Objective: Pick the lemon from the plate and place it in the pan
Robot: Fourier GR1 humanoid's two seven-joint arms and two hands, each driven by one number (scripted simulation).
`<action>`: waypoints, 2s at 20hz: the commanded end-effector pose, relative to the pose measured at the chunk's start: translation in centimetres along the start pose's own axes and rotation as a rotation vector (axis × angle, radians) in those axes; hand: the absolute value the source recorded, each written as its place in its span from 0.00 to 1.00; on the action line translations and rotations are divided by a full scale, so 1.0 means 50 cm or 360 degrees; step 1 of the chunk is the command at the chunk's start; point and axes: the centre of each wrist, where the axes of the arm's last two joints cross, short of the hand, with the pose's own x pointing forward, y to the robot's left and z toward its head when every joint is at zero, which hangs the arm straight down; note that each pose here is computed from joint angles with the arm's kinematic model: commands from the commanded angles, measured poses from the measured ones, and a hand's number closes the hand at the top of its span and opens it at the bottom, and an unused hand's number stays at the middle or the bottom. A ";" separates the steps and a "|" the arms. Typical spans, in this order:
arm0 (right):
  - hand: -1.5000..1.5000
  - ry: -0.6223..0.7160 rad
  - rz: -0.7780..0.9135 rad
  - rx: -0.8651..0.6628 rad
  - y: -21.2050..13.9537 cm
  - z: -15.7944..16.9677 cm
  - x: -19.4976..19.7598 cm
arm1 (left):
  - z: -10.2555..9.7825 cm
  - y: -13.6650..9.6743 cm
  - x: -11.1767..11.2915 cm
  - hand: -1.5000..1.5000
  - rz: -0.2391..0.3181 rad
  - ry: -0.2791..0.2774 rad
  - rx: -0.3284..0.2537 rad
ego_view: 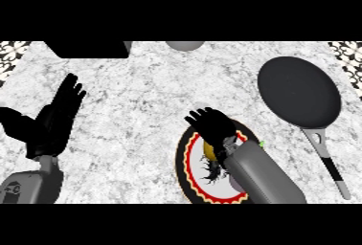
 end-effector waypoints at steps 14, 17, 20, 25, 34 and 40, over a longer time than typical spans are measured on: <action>1.00 -0.0235 -0.0034 -0.0120 0.032 -0.028 -0.010 | 0.006 0.024 -0.012 0.50 -0.0016 0.0011 -0.0008; 1.00 -0.0215 -0.0091 -0.0295 0.005 -0.020 -0.030 | 0.000 0.004 0.006 0.50 0.0027 0.0005 -0.0008; 1.00 -0.0055 -0.0135 -0.0511 -0.024 0.012 -0.011 | 0.008 0.017 -0.012 0.50 0.0010 -0.0015 0.0022; 1.00 0.0596 -0.0472 -0.0658 -0.029 0.041 -0.057 | 0.014 0.020 -0.018 0.50 -0.0011 0.0032 0.0058; 1.00 0.0807 -0.0221 -0.1330 -0.197 0.192 0.052 | 0.033 0.037 -0.022 0.50 -0.0001 0.0044 0.0032; 1.00 0.0901 -0.0337 -0.1378 -0.241 0.254 0.025 | 0.005 -0.021 0.015 0.50 0.0029 0.0002 -0.0014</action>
